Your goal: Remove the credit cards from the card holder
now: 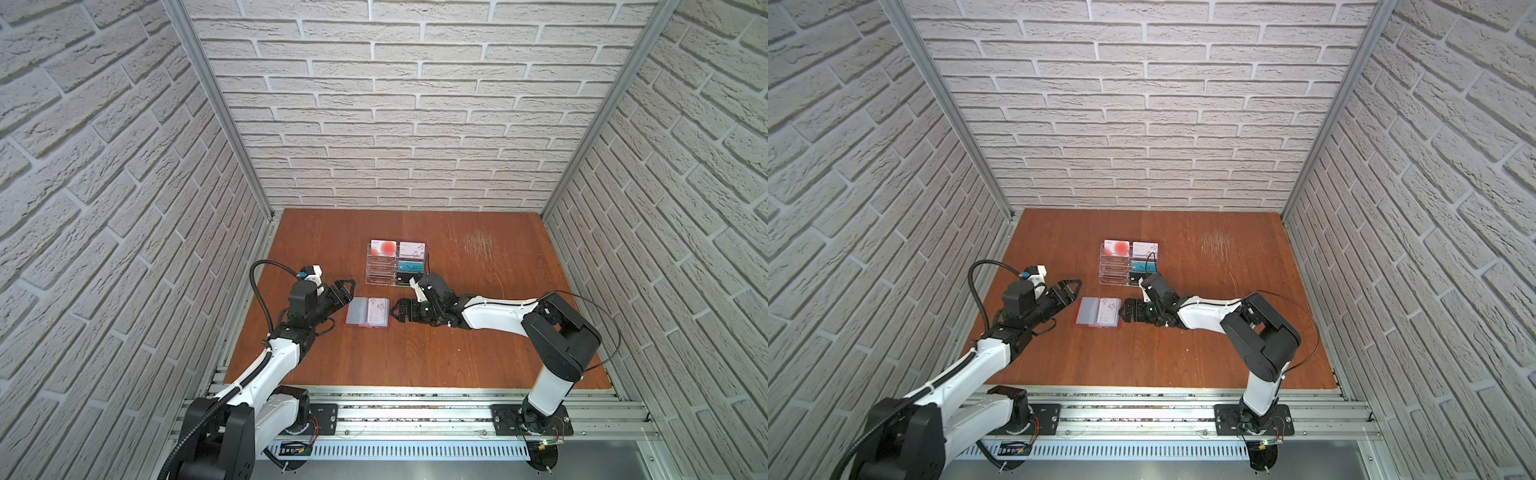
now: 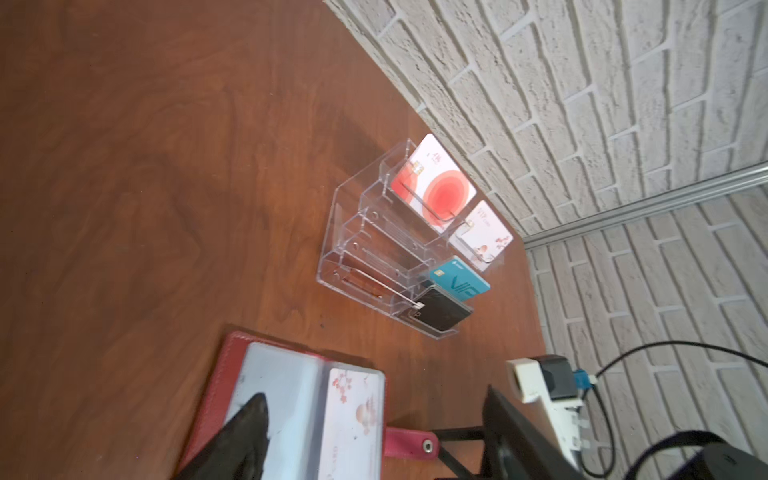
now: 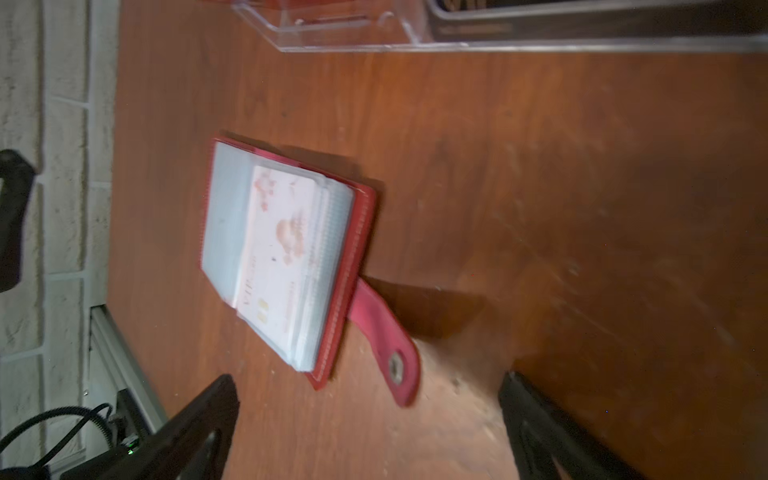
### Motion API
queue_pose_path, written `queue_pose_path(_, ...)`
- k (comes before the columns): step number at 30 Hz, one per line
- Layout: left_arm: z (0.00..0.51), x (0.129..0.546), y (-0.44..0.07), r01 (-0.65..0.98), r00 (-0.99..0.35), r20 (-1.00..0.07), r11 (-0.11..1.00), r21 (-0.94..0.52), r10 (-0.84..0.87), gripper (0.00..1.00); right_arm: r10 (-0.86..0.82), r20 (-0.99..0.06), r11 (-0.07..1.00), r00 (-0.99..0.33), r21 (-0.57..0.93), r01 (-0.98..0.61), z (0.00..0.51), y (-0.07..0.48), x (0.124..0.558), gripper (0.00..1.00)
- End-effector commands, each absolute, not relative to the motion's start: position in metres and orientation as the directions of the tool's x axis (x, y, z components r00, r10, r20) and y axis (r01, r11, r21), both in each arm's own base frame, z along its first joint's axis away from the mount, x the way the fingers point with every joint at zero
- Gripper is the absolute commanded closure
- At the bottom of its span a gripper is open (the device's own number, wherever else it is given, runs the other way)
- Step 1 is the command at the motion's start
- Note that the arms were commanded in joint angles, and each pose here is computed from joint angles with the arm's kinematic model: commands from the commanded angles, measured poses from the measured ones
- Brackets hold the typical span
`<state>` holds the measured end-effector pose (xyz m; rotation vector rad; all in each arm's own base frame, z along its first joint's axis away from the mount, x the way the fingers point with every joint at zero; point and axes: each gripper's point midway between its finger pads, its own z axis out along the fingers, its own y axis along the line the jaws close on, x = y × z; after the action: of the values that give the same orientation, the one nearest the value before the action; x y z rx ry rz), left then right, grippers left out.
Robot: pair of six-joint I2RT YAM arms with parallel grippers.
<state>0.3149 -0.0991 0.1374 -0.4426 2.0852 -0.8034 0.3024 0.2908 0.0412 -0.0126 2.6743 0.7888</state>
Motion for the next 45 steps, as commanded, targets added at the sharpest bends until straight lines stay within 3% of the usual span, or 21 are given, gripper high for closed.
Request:
queue_pose_path(1, 0.131, 0.310, -0.066, -0.126, -0.539, -0.653, 0.818, -0.561, -0.532, 0.02, 0.038, -0.342, 0.940, -0.939, 0.332, -0.082, 0.045, 0.240, 0.285, 0.00)
queue_pose_path(8, 0.128, 0.312, -0.068, -0.116, -0.538, -0.654, 0.815, -0.568, -0.532, 0.02, 0.035, -0.418, 0.963, -0.908, 0.258, -0.082, 0.087, 0.202, 0.286, 0.00)
queue_pose_path(15, 0.119, 0.314, -0.132, 0.019, -0.660, -0.561, 0.736, -0.677, -0.499, 0.02, 0.034, -0.376, 0.922, -0.926, 0.370, -0.116, 0.072, 0.248, 0.303, 0.00)
queue_pose_path(22, 0.102, 0.313, -0.175, 0.040, -0.748, -0.456, 0.654, -0.756, -0.482, 0.02, 0.055, -0.340, 0.874, -0.939, 0.471, -0.119, 0.051, 0.292, 0.314, 0.02)
queue_pose_path(29, 0.088, 0.316, -0.188, 0.032, -0.790, -0.407, 0.630, -0.776, -0.460, 0.08, 0.061, -0.315, 0.846, -0.947, 0.521, -0.118, 0.036, 0.320, 0.316, 0.15)
queue_pose_path(36, 0.078, 0.316, -0.194, 0.025, -0.812, -0.372, 0.611, -0.792, -0.449, 0.22, 0.074, -0.289, 0.827, -0.954, 0.552, -0.103, 0.027, 0.329, 0.316, 0.40)
queue_pose_path(45, 0.059, 0.307, -0.189, 0.001, -0.833, -0.358, 0.645, -0.764, -0.422, 0.30, 0.072, -0.271, 0.817, -0.960, 0.568, -0.100, 0.022, 0.333, 0.311, 0.54)
